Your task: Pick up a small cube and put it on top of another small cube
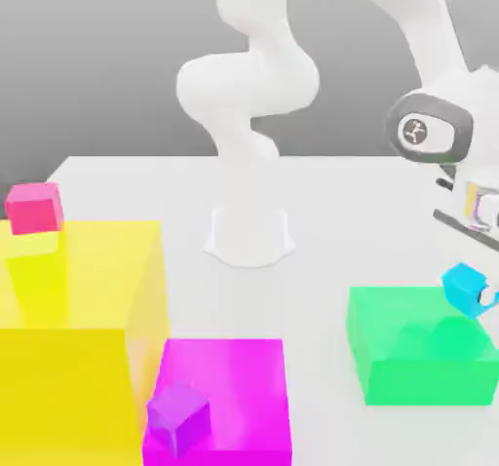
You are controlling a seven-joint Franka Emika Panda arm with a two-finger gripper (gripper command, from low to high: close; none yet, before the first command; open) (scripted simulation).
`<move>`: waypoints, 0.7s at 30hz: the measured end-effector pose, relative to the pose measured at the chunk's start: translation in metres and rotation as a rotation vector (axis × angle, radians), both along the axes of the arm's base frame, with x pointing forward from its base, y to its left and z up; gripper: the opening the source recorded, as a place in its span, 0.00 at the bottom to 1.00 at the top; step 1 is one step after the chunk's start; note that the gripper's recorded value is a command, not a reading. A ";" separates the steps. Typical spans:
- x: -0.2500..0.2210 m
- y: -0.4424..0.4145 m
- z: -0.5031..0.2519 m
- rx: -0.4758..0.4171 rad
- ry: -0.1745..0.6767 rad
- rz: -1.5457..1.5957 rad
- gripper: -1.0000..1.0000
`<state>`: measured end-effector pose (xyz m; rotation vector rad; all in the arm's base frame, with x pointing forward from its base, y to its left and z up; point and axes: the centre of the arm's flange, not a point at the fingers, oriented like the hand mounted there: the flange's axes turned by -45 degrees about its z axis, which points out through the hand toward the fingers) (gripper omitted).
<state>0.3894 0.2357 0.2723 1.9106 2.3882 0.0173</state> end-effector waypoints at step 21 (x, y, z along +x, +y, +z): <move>0.042 -0.461 0.137 0.069 0.055 -0.767 1.00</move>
